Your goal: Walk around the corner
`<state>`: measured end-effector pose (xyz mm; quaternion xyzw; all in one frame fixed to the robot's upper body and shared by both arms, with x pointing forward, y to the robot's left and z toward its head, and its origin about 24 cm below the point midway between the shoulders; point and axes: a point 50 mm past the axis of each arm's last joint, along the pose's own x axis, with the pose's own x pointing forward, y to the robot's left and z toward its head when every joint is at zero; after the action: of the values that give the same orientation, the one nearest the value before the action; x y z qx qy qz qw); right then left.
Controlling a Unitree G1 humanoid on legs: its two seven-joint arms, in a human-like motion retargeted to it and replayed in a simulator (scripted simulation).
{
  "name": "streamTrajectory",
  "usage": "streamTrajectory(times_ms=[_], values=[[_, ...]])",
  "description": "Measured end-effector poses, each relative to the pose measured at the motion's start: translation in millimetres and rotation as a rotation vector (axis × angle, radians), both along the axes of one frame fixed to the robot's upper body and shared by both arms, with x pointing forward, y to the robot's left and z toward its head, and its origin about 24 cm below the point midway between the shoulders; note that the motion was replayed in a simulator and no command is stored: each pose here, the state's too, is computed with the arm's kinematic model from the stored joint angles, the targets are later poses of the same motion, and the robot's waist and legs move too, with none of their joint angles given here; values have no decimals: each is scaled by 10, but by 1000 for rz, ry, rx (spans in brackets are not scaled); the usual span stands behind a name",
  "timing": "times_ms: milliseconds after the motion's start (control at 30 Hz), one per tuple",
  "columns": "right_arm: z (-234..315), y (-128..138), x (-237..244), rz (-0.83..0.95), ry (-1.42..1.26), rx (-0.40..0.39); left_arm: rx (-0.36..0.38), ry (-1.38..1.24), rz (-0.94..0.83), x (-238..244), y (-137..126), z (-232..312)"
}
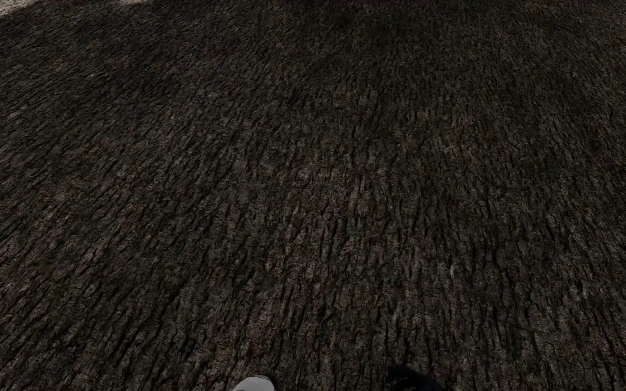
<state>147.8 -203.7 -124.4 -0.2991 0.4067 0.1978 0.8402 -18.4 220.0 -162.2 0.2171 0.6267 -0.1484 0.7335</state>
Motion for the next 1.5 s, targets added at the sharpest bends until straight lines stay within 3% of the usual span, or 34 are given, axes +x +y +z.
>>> streamTrajectory(times_ms=[133,267,367,467,600,733,800,933,1000,1100,1200,1400,1500], values=[[-148,14,-362,-121,89,37,26,39,-1,-45,51,-21],[-271,201,-816,-35,218,55,-42,-132,-18,443,-114,16],[-400,93,-1322,-82,392,-6,-66,-284,-24,854,-123,138],[-400,73,-1669,-29,487,-30,-31,-398,20,1139,61,282],[-386,-50,-1933,-33,570,-77,5,-270,141,729,133,138],[-366,-53,-1492,-55,429,-46,12,-132,99,355,87,47],[-319,-27,-1155,-74,319,-14,46,-96,134,161,211,78],[-134,-170,-634,-111,134,-5,54,1,166,-258,201,102],[-135,-139,-541,-174,106,20,57,21,127,-226,200,72],[-174,198,-526,-74,118,83,109,-58,125,102,420,105],[-298,309,-944,-24,251,80,79,-146,113,323,365,138],[-364,20,-1950,-15,556,-46,2,-338,48,908,175,247],[-338,-111,-2275,10,671,-111,9,-403,37,1134,217,321]])
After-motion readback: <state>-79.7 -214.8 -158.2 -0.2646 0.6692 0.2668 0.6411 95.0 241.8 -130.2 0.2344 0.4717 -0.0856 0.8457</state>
